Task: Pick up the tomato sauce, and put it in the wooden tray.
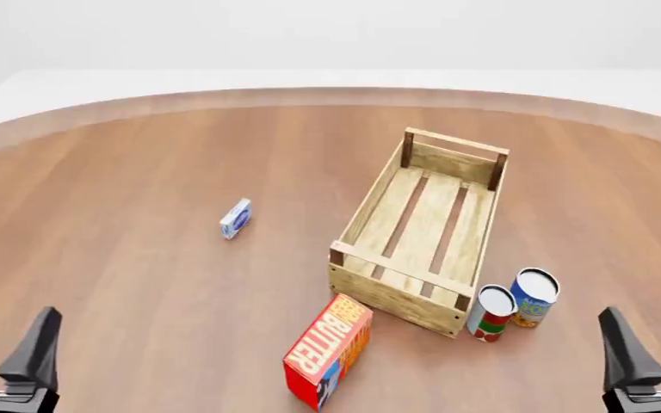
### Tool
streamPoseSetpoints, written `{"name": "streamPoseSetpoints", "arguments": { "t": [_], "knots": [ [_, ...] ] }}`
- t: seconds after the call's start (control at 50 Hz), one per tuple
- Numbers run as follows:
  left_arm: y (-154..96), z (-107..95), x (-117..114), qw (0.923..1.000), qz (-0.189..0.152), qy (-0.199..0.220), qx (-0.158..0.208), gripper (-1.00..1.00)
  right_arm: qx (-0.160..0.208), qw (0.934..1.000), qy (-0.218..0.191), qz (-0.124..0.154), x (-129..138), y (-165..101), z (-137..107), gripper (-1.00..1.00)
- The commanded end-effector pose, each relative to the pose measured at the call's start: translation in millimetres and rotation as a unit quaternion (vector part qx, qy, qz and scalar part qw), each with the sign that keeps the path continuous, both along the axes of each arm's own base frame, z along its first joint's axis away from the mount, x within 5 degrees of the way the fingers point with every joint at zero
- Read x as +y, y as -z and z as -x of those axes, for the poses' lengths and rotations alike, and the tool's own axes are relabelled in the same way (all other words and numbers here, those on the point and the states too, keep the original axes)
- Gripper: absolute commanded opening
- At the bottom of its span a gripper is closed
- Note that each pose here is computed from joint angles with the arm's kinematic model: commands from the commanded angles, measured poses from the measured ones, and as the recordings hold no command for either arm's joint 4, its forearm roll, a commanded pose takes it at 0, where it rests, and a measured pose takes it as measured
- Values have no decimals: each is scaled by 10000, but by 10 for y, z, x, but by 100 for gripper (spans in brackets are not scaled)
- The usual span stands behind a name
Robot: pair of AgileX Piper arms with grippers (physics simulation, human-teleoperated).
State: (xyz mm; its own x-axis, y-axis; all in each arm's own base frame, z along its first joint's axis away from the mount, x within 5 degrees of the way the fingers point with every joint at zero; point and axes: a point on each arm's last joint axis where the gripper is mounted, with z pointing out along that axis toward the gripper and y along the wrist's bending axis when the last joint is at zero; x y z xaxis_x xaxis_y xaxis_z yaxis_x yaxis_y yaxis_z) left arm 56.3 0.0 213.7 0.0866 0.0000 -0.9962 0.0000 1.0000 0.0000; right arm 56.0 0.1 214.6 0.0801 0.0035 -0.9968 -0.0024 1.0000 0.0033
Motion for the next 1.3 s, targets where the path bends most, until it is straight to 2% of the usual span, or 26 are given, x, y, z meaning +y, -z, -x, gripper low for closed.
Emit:
{"name": "streamPoseSetpoints", "arguments": {
  "t": [0.02, 0.14, 0.6, 1.14, 1.3],
  "knots": [
    [-7, -3, 0, 10000, 0, 0, 4, 100, -25, 10000, 6, -41, -1, 4, -3, 100],
    [-7, -3, 0, 10000, 0, 0, 4, 100, 19, 10000, 74, -58, -9, 18, -4, 100],
    [-7, -3, 0, 10000, 0, 0, 4, 100, 266, 9995, -155, -80, 17, 51, -14, 100],
    [-7, -3, 0, 10000, 0, 0, 4, 100, 732, 9962, -433, 176, 57, 24, -93, 100],
    [-7, -3, 0, 10000, 0, 0, 4, 100, 896, 9943, -553, 170, 81, 18, -163, 100]
  ]
}}
